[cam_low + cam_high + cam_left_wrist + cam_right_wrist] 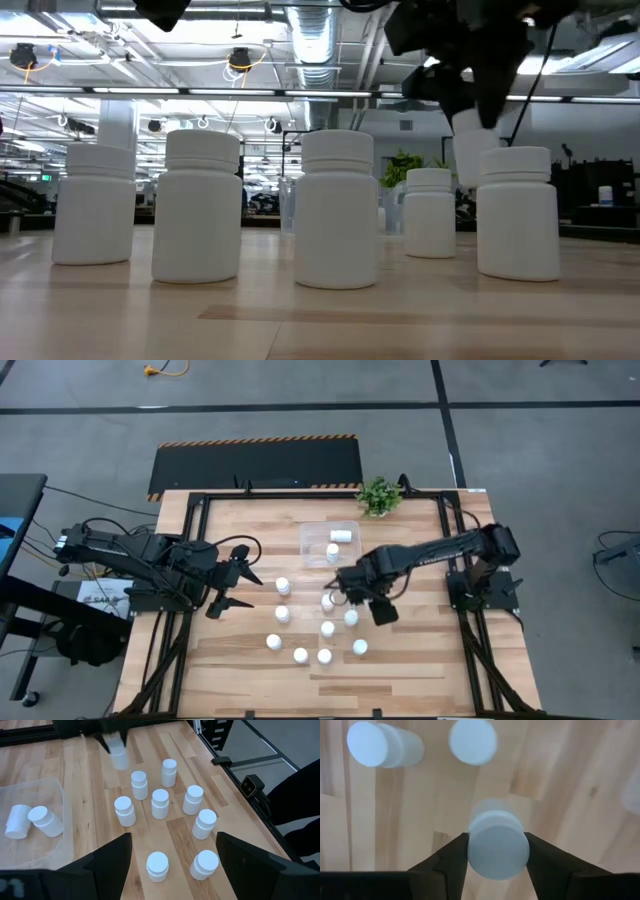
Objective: Pick and place pill bottles into a basket
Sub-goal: Put the white medicine bottle into the transparent bin
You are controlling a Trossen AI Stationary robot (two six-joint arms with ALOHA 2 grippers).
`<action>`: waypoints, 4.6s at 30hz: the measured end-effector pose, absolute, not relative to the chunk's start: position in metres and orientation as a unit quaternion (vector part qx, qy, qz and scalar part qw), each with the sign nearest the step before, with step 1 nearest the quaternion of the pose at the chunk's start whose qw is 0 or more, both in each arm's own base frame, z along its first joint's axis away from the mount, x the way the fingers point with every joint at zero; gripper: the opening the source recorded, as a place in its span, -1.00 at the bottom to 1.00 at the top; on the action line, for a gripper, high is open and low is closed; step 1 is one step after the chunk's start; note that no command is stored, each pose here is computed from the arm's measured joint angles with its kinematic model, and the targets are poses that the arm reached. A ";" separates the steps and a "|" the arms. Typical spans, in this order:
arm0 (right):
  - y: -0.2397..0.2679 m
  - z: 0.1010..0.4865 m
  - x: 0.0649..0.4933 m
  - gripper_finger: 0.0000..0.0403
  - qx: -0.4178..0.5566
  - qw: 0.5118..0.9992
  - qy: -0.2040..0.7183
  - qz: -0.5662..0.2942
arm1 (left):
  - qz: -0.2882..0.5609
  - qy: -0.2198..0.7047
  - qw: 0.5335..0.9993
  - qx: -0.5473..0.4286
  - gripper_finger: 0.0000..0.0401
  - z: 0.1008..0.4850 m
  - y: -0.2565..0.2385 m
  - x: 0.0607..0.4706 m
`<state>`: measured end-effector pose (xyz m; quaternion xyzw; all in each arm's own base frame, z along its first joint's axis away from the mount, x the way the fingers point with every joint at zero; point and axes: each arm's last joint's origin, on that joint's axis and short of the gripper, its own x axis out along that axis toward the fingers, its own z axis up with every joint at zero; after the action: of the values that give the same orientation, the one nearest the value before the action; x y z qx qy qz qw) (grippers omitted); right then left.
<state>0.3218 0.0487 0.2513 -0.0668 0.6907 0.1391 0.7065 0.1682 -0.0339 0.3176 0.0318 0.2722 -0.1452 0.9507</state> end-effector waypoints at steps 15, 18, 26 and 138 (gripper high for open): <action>-0.022 0.298 0.335 -0.11 -0.095 0.751 0.647 0.089 | -0.144 0.272 0.951 0.032 0.39 0.318 -0.034 0.168; -0.035 0.298 0.339 -0.20 -0.090 0.753 0.646 0.080 | -0.142 0.272 0.951 0.033 0.39 0.318 -0.034 0.168; -0.060 0.301 0.344 -0.13 -0.104 0.776 0.619 0.053 | -0.140 0.272 0.951 0.034 0.39 0.318 -0.034 0.168; 0.004 0.429 0.286 0.24 -0.042 0.835 0.546 -0.058 | -0.178 0.289 0.939 0.047 0.39 0.305 -0.007 0.192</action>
<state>0.2862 0.0038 0.4290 -0.0416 0.5461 -0.0576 0.8347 0.1917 -0.0066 0.3049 0.0473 0.2888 -0.1782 0.9395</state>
